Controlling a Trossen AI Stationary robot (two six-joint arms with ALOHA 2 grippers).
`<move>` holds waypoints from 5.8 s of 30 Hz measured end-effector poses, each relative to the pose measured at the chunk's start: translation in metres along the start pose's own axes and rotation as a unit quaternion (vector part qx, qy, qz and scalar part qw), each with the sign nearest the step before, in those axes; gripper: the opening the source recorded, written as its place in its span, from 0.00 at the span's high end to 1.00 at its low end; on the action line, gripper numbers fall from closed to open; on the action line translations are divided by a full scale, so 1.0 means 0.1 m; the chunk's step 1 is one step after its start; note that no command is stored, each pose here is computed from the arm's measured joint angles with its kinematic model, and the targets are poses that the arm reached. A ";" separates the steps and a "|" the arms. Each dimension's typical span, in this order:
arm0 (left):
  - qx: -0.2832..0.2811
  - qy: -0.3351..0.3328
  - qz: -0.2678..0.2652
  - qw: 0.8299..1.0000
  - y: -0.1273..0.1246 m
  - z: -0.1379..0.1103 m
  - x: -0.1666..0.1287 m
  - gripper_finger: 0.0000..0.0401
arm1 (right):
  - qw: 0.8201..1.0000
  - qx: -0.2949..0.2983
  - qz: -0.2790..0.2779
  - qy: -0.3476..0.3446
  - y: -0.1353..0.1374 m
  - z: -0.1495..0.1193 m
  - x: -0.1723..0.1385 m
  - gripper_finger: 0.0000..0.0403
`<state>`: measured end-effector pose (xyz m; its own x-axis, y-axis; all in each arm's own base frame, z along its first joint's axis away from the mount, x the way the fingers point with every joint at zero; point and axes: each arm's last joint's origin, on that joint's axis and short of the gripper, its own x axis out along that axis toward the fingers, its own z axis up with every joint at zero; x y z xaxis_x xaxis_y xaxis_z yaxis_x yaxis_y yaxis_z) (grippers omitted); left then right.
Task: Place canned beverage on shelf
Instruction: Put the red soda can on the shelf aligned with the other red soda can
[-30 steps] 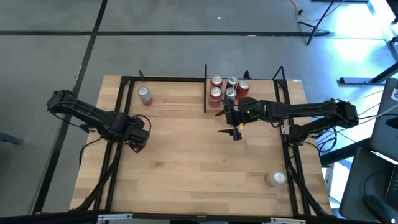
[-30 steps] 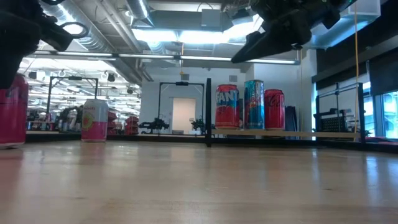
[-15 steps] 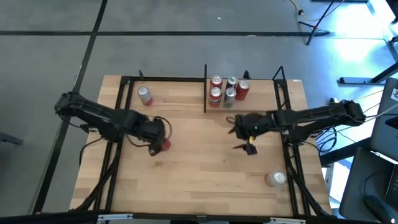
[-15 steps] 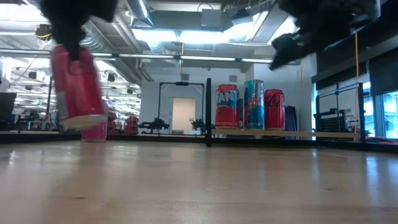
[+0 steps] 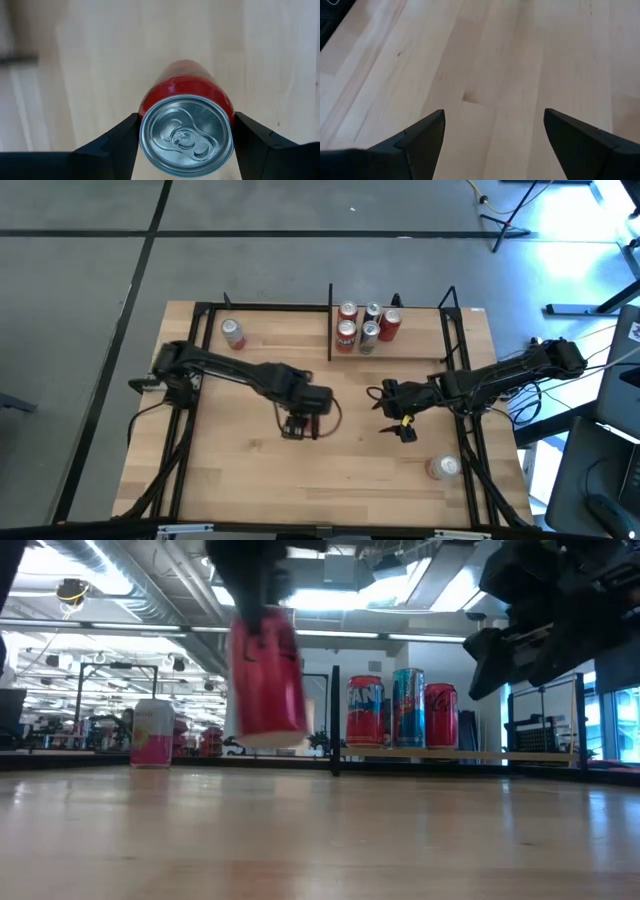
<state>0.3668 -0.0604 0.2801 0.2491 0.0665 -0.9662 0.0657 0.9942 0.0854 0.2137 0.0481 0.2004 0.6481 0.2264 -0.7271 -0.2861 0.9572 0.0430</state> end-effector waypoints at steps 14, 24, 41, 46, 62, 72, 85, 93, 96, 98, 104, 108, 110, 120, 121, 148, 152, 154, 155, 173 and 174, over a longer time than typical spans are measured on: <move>0.141 0.025 -0.011 0.990 -0.29 0.28 0.44 0.43 | 1.000 -0.002 -0.001 -0.010 0.00 0.02 0.00 0.20; 0.143 0.007 -0.016 0.990 -0.33 0.31 0.40 0.28 | 1.000 -0.004 -0.001 -0.019 0.00 0.04 0.00 0.20; 0.162 0.009 0.035 0.986 -0.38 0.30 0.31 0.22 | 0.999 -0.006 -0.002 -0.043 0.00 0.08 0.00 0.20; 0.151 -0.008 0.046 0.987 -0.43 0.35 0.15 0.22 | 0.998 -0.008 -0.003 -0.063 0.00 0.12 -0.01 0.20; -0.002 -0.085 0.098 0.992 -0.49 -0.31 -0.34 0.22 | 0.988 -0.014 -0.004 -0.154 -0.01 0.21 0.01 0.20; -0.035 -0.263 0.071 0.962 -0.45 -1.10 0.30 0.22 | 0.976 -0.011 -0.043 -0.213 -0.05 0.41 0.16 0.20; -0.071 -0.316 0.039 0.945 -0.32 -1.45 0.80 0.22 | 0.981 -0.006 -0.086 -0.177 -0.15 0.84 0.39 0.20; -0.075 -0.354 0.032 0.932 -0.31 -1.51 0.86 0.22 | 0.989 0.002 -0.082 -0.120 -0.17 1.12 0.49 0.20; -0.071 -0.356 0.033 0.931 -0.31 -1.51 0.86 0.22 | 0.991 0.003 -0.082 -0.107 -0.17 1.20 0.53 0.20; -0.071 -0.359 0.033 0.930 -0.31 -1.51 0.86 0.22 | 0.991 0.003 -0.082 -0.104 -0.18 1.25 0.56 0.20; -0.060 -0.359 0.037 0.931 -0.31 -1.51 0.86 0.22 | 0.993 0.004 -0.081 -0.090 -0.19 1.33 0.64 0.20; -0.063 -0.361 0.045 0.929 -0.31 -1.51 0.86 0.22 | 0.993 0.014 -0.079 -0.088 -0.19 1.33 0.67 0.20; -0.064 -0.363 0.047 0.928 -0.31 -1.50 0.86 0.22 | 0.993 0.015 -0.070 -0.091 -0.19 1.34 0.67 0.20; -0.064 -0.363 0.047 0.928 -0.31 -1.50 0.86 0.22 | 0.993 0.011 -0.036 -0.113 -0.18 1.35 0.86 0.20; -0.064 -0.363 0.047 0.928 -0.31 -1.50 0.86 0.22 | 0.994 0.011 -0.036 -0.106 -0.19 1.33 0.92 0.20; -0.065 -0.363 0.049 0.928 -0.31 -1.50 0.86 0.22 | 0.995 0.008 -0.033 -0.090 -0.21 1.22 1.22 0.38; -0.065 -0.363 0.049 0.928 -0.31 -1.50 0.86 0.22 | 0.996 0.009 -0.033 -0.083 -0.21 1.22 1.18 0.38; -0.065 -0.363 0.048 0.928 -0.31 -1.50 0.86 0.22 | 0.997 0.010 -0.033 -0.076 -0.20 1.22 1.13 0.38; -0.065 -0.363 0.049 0.928 -0.31 -1.50 0.86 0.22 | 0.997 0.011 -0.036 -0.072 -0.20 1.22 1.11 0.38; -0.067 -0.364 0.048 0.928 -0.31 -1.50 0.86 0.22 | 0.989 0.043 -0.135 -0.033 -0.20 1.02 0.57 0.38; -0.067 -0.364 0.048 0.928 -0.31 -1.50 0.86 0.22 | 0.988 0.048 -0.143 -0.037 -0.20 0.98 0.51 0.38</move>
<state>0.2409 -0.0726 0.1582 0.8372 0.1284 -0.5317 -0.0983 0.9916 0.0846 0.3216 0.0582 0.2300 0.7438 -0.0469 -0.6668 -0.0181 0.9958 -0.0902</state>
